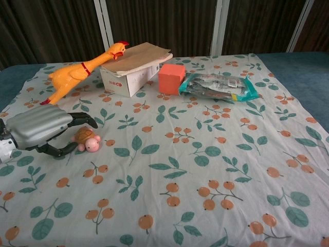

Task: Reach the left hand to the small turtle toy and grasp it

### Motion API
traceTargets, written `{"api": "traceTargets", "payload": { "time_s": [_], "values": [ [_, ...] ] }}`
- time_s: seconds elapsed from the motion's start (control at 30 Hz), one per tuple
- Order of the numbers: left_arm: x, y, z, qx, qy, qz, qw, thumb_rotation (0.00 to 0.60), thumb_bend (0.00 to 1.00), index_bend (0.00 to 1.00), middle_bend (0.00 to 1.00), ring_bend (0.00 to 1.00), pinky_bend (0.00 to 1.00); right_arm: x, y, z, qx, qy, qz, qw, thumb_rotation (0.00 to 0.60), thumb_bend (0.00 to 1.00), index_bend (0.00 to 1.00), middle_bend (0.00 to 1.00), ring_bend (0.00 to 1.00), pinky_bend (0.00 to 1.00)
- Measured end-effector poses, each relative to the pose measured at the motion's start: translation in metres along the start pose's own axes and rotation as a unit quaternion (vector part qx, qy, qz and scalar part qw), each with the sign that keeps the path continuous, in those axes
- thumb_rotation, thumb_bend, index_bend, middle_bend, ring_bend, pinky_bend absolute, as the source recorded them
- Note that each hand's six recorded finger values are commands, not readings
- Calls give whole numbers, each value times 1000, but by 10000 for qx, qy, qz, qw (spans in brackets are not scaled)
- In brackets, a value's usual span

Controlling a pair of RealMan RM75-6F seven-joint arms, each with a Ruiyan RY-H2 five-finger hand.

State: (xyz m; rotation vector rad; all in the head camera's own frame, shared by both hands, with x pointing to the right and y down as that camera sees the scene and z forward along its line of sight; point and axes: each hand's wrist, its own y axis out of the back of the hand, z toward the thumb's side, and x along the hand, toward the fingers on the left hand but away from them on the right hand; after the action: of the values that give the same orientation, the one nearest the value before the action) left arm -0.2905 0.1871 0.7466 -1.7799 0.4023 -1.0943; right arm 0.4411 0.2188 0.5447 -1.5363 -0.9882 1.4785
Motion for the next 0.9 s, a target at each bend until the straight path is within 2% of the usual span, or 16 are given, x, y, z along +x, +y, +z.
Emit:
{"api": "traceTargets", "payload": {
  "time_s": [0.13, 0.23, 0.4, 0.53, 0.63, 0.77, 0.8, 0.9],
  "values": [
    [3, -3, 3, 35, -64, -59, 10000, 600, 472, 280, 264, 855, 901, 0, 1, -1, -4, -17, -2, 10000, 600, 262, 0, 0, 0, 0],
    [4, -4, 4, 41, -68, -42, 10000, 600, 471, 336, 327, 856, 902, 1, 1, -1, -5, -17, -1, 10000, 600, 261, 0, 0, 0, 0],
    [6, -4, 2, 68, -37, 6, 10000, 600, 475, 500, 536, 874, 904, 1, 1, -1, -1, -22, -2, 10000, 600, 261, 0, 0, 0, 0],
    [7, -6, 0, 105, 20, 31, 9999, 600, 475, 545, 618, 918, 949, 0, 1, -1, 3, -20, -9, 10000, 600, 261, 0, 0, 0, 0],
    [8, -5, 0, 67, 47, 68, 9999, 600, 476, 617, 700, 950, 984, 0, 0, -1, 9, -23, 6, 10000, 600, 262, 0, 0, 0, 0],
    [8, -3, 1, 49, 69, 161, 9998, 600, 503, 767, 877, 992, 1000, 0, 0, -1, 15, -18, 18, 10000, 600, 261, 0, 0, 0, 0],
    [8, -2, 1, 47, 75, 200, 9998, 600, 507, 785, 920, 999, 1000, 0, -1, -1, 20, -12, 29, 10000, 600, 261, 0, 0, 0, 0],
    [9, 2, 2, 89, 75, 369, 9993, 600, 507, 788, 947, 1000, 1000, 0, -1, 0, 27, -7, 44, 10000, 600, 261, 0, 0, 0, 0]
  ]
}}
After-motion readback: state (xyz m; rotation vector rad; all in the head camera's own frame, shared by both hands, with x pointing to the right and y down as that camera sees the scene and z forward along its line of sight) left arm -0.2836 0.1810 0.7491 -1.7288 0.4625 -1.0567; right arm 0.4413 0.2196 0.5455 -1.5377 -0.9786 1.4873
